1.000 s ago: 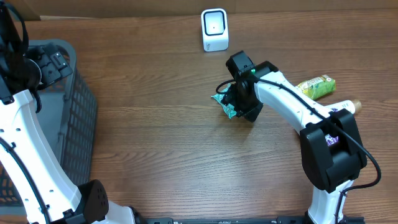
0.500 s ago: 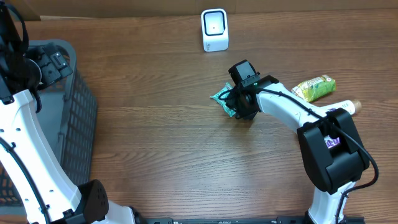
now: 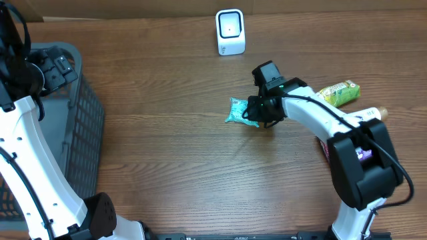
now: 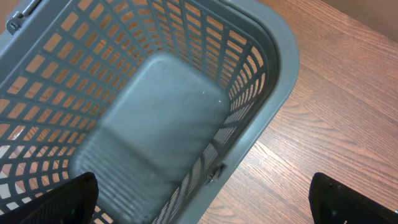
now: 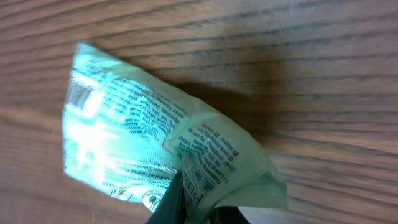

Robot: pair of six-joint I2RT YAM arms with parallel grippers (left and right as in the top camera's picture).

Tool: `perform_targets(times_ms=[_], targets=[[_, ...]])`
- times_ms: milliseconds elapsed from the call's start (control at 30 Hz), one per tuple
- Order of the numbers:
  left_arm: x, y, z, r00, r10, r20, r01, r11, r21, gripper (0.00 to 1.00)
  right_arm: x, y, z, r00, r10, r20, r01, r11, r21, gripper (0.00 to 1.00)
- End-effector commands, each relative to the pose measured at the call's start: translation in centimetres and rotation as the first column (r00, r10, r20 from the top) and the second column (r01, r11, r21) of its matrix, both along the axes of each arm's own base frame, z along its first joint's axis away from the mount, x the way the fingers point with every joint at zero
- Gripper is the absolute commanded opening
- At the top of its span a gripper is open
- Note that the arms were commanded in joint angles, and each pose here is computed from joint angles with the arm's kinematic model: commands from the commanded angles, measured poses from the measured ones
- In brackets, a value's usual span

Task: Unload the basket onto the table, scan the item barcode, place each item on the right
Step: 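Lift the mint-green pack and hold its barcode at the white scanner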

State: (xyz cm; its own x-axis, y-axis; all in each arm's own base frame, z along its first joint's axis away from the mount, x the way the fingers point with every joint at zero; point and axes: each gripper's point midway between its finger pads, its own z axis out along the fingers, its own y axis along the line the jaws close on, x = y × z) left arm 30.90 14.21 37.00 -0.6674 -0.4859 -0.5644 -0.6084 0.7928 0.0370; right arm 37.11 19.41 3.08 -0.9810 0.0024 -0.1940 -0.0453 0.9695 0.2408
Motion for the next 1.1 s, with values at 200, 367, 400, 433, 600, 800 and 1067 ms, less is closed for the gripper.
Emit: perform_targets(times_ms=[200,367,400,433,600,800,1067], targets=[[0.1,0.3,-0.2,1.0,-0.002,-0.012,0.002,1.0,0.007,0.99,6.5,-2.1,15.8,0.832,0.287,0.475,-0.194,0.952,-0.236,0.04],[0.1,0.3,-0.2,1.0,-0.002,-0.012,0.002,1.0,0.007,0.99,11.1,-7.0,22.6,0.685,0.359,0.634,0.142,0.787,-0.6,0.04],[0.1,0.3,-0.2,1.0,-0.003,-0.013,0.003,1.0,0.007,1.0,11.7,-7.1,24.1,0.648,0.381,0.66,0.189,0.758,-0.624,0.04],[0.1,0.3,-0.2,1.0,-0.002,-0.012,0.002,1.0,0.007,1.0,12.2,-7.0,25.5,0.609,0.407,0.68,0.222,0.736,-0.639,0.04],[0.1,0.3,-0.2,1.0,-0.003,-0.012,0.003,1.0,0.007,0.99,14.9,-5.4,29.8,0.453,0.624,0.637,0.275,0.582,-0.766,0.04],[0.1,0.3,-0.2,1.0,-0.002,-0.012,0.002,1.0,0.007,1.0,17.2,-3.6,27.7,0.423,0.853,0.307,0.2,0.242,-0.949,0.04],[0.1,0.3,-0.2,1.0,-0.002,-0.012,0.002,1.0,0.007,1.0,20.2,-0.8,26.7,0.301,0.864,0.404,0.34,0.298,-0.892,0.04]])
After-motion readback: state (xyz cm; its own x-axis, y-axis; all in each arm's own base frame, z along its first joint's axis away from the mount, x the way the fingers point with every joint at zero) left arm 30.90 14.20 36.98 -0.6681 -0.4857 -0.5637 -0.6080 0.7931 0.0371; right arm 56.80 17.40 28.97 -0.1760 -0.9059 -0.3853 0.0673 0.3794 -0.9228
